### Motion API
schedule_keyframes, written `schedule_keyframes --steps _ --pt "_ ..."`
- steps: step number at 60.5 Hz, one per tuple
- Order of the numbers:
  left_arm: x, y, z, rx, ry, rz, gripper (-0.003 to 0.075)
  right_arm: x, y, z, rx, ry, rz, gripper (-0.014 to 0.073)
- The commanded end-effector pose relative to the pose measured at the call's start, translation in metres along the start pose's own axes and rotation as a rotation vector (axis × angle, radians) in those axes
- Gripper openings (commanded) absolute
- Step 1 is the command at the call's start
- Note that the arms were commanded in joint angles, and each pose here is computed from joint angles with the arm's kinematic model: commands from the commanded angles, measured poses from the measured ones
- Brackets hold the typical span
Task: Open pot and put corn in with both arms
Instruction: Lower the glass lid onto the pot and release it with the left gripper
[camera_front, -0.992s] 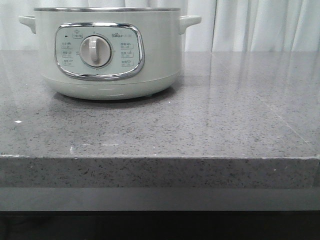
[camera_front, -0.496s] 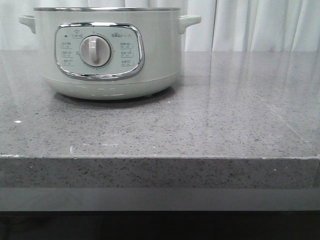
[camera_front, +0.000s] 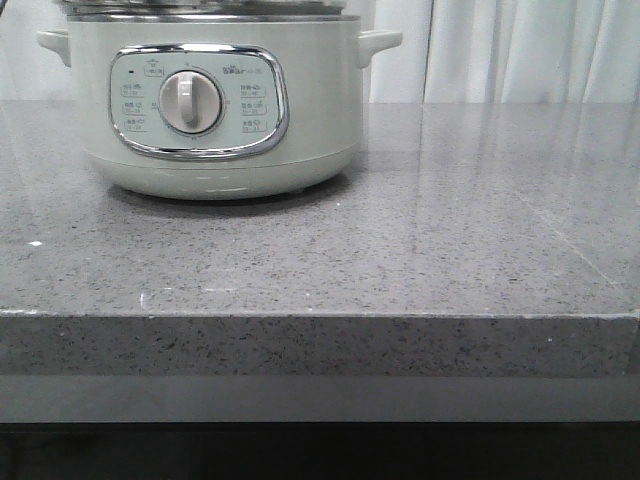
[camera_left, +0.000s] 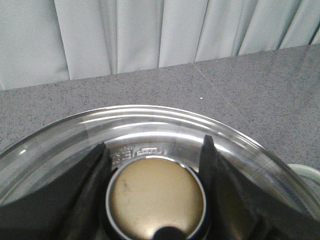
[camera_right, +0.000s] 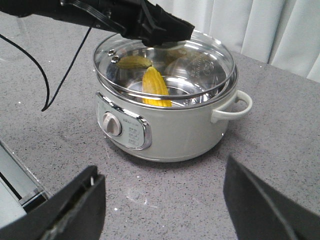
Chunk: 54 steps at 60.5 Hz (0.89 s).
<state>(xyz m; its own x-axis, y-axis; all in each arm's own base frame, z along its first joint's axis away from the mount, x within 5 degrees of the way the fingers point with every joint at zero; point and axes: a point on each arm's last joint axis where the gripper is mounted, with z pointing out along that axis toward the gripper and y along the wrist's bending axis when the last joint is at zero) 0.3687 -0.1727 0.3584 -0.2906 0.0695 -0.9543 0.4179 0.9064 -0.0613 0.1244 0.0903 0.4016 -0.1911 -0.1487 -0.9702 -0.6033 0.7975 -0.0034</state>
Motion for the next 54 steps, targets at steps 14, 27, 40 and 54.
schedule_keyframes --steps 14,27,40,54 --pt "-0.042 -0.016 -0.021 0.035 -0.234 0.006 0.0240 -0.014 0.000 -0.005 0.005 -0.096 0.005 0.0519" --pt "-0.040 -0.016 -0.021 0.035 -0.216 0.011 0.0240 -0.014 0.000 -0.005 0.005 -0.096 0.005 0.0519" --pt "-0.036 -0.015 -0.020 0.032 -0.170 0.029 0.0240 -0.014 0.000 -0.005 0.005 -0.096 0.005 0.0519" --pt "-0.033 -0.011 -0.019 0.023 -0.132 0.028 0.0240 -0.014 0.000 -0.005 0.005 -0.096 0.005 0.0519"
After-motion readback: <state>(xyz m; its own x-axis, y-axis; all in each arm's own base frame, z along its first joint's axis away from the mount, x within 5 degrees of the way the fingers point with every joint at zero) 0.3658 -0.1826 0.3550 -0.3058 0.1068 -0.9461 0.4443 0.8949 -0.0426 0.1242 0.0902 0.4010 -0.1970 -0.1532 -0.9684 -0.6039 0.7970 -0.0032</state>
